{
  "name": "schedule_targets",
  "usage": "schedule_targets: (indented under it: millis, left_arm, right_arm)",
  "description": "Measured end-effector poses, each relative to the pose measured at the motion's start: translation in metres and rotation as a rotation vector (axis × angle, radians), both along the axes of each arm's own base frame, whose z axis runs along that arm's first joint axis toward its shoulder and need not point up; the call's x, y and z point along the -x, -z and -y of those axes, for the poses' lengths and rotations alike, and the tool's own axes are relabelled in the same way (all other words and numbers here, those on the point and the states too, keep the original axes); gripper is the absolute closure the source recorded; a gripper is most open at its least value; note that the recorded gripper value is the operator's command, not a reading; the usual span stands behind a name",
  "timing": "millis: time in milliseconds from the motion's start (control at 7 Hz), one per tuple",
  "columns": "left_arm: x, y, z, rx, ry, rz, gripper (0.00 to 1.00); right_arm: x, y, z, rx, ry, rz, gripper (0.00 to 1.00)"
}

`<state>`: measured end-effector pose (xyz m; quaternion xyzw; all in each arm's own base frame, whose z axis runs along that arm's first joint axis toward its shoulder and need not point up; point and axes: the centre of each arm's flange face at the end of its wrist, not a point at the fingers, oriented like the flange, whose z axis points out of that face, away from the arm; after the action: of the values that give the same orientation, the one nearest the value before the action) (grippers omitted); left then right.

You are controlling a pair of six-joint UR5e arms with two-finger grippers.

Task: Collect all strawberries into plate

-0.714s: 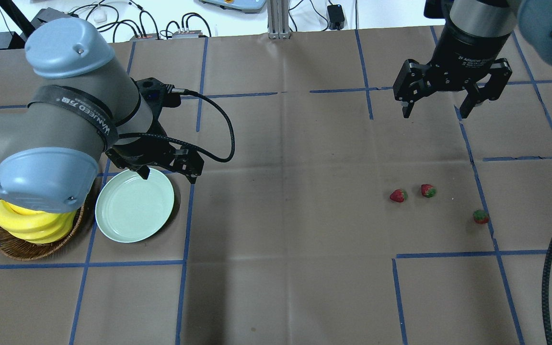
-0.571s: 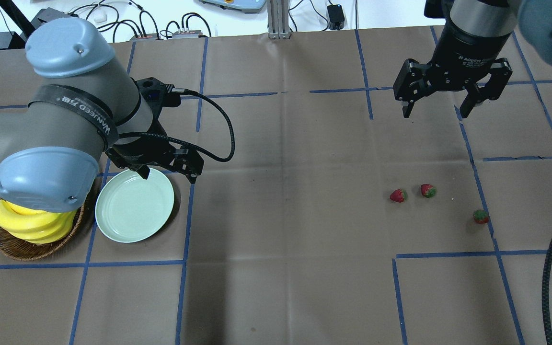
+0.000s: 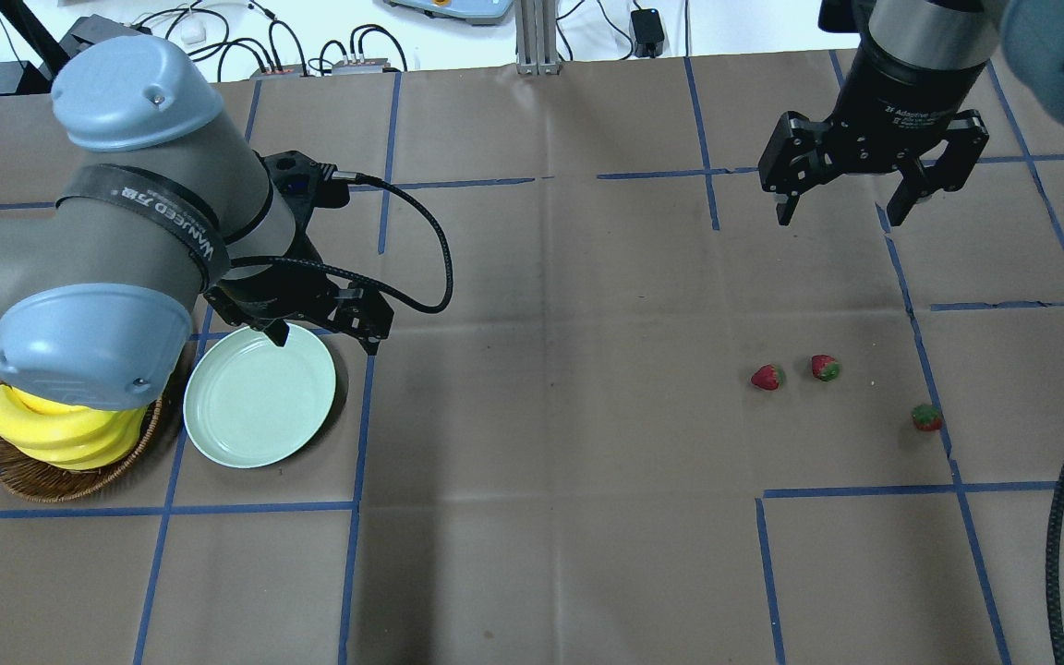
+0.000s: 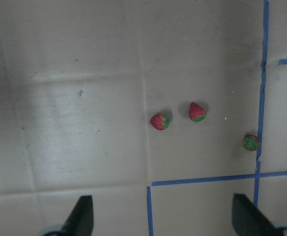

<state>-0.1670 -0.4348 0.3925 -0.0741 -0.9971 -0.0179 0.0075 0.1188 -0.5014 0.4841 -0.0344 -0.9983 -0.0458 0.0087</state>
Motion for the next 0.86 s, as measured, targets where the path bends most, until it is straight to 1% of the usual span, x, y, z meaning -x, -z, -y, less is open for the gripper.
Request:
schedule_targets:
  millis: [286,429,714,857]
  left_arm:
    - [0.0,0.005,0.002,-0.009,0.002,0.0,0.0]
    - [0.0,0.007,0.004,-0.015,0.004,0.0,0.0]
    - [0.0,0.004,0.006,-0.008,0.005,0.001,0.0]
    - [0.0,0.005,0.006,-0.01,0.005,0.002,0.0]
  right_arm:
    - [0.001,0.006,-0.001,-0.013,-0.002,-0.001,0.0]
    - [0.003,0.019,-0.002,-0.024,-0.005,-0.001,0.0]
    - [0.005,0.061,-0.003,0.0,-0.009,-0.01,0.0]
    - [0.006,0.092,-0.006,0.012,-0.009,-0.012,0.0]
